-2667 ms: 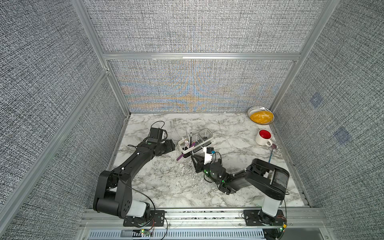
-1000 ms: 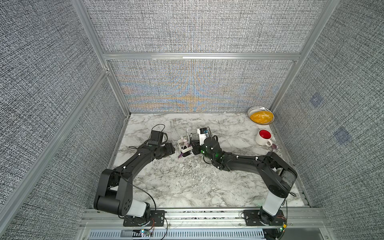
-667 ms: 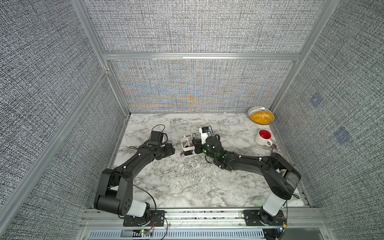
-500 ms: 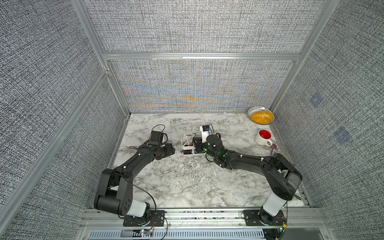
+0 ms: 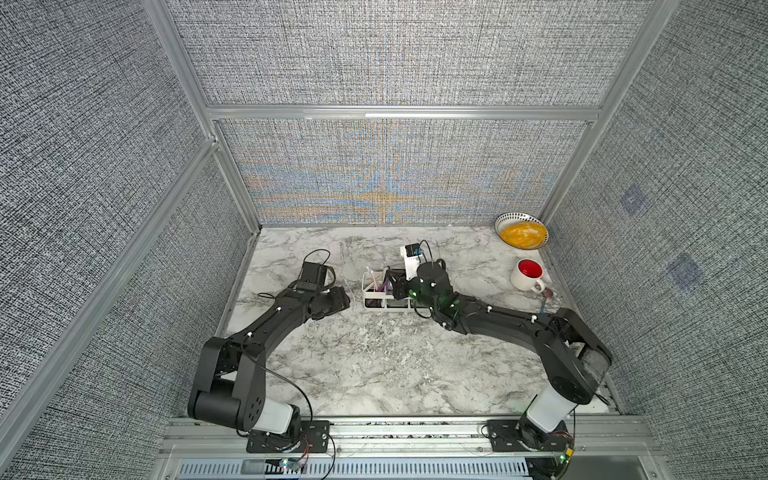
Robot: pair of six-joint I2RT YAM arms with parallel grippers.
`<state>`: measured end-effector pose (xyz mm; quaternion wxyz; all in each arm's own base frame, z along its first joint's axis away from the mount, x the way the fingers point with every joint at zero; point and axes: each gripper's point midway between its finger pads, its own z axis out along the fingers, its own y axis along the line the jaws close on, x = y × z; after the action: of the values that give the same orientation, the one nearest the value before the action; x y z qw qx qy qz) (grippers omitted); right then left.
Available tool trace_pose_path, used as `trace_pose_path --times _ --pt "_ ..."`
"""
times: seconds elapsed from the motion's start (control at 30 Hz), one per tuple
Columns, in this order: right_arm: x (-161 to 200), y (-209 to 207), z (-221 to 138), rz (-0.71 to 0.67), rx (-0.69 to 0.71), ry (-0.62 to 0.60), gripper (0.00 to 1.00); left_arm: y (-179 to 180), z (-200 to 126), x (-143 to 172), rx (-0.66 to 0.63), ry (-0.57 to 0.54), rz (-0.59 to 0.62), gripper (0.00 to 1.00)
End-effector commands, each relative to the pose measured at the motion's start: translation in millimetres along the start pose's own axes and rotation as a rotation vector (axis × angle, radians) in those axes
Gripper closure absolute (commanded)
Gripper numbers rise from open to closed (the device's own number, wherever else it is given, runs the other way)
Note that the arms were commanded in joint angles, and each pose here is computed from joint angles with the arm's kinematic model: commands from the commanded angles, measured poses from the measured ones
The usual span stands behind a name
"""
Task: Place the toothbrush into the toothbrush holder
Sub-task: Adjust the toothbrush at the toothbrush holder.
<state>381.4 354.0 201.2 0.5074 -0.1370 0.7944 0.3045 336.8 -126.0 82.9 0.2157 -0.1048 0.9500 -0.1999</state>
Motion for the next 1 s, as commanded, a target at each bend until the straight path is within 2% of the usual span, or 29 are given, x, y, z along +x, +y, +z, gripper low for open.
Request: trace_pose_path --times 0.0,0.47,0.67,0.97 --pt "4 -2 4 -0.074 0.016 0.049 0.92 -3 1 -4 0.013 -0.016 0.005 0.30" --pt "36 -9 12 -0.153 0.058 0.146 0.90 -3 0 -5 0.012 -0.018 0.004 0.30" --pt "30 -14 4 -0.154 0.088 0.121 0.70 -3 -2 -5 0.010 -0.021 0.004 0.30" --pt "19 -20 -16 -0.160 0.124 0.083 0.47 -4 -4 -7 0.011 -0.026 0.003 0.30"
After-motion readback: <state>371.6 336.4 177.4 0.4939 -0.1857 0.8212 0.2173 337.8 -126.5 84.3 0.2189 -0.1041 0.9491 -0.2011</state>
